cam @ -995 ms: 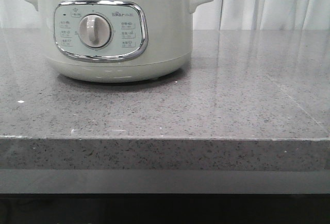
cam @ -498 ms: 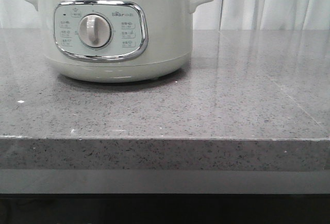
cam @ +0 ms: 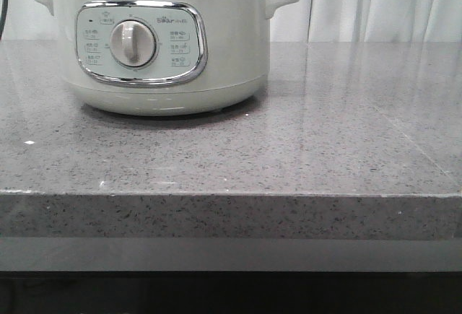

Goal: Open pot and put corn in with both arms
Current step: 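Lower the glass lid onto the pot with the left gripper, then release the lid knob and raise the left gripper away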

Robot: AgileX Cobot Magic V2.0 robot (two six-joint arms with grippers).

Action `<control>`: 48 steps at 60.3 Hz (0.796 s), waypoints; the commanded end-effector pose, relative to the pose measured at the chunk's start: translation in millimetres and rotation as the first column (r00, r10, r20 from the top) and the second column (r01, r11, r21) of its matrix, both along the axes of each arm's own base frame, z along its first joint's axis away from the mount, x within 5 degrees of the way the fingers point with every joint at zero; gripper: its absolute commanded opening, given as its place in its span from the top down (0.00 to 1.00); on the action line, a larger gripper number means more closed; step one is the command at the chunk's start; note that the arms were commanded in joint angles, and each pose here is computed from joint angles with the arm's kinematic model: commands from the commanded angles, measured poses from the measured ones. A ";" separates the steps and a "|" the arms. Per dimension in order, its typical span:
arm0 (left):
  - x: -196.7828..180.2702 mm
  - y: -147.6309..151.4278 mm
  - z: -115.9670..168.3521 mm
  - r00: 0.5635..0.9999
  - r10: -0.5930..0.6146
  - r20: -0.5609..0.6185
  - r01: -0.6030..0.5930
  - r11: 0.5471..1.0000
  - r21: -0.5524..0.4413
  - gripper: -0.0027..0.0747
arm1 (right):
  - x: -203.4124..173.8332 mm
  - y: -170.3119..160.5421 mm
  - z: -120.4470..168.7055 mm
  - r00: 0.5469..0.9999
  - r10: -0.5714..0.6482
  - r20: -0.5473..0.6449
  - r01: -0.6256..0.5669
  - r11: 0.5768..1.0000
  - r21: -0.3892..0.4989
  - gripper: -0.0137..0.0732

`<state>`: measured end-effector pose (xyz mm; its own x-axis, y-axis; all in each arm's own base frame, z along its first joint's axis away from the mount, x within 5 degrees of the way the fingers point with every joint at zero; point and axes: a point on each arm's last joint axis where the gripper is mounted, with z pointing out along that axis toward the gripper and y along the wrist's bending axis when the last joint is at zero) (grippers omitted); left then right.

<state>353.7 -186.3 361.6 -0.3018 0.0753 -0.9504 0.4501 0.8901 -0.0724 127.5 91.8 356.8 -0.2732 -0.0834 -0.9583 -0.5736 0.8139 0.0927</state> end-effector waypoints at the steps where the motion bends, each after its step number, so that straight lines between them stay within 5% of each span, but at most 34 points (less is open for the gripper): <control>1: -7.6 5.5 48.3 0.979 0.026 0.201 0.001 0.991 -0.134 0.64 | -1.1 -1.4 18.8 0.995 -0.012 0.097 0.004 0.997 0.074 0.22; 48: -8.7 4.1 34.7 0.999 0.015 0.052 -0.008 0.992 -0.128 0.64 | -1.1 -1.4 18.8 0.995 -0.012 0.097 0.004 0.997 0.074 0.22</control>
<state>354.5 -188.5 357.6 -0.3641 0.0450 -0.9303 0.4413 0.8879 -0.1298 127.5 91.8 356.8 -0.2732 -0.0834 -0.9583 -0.5736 0.8139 0.0927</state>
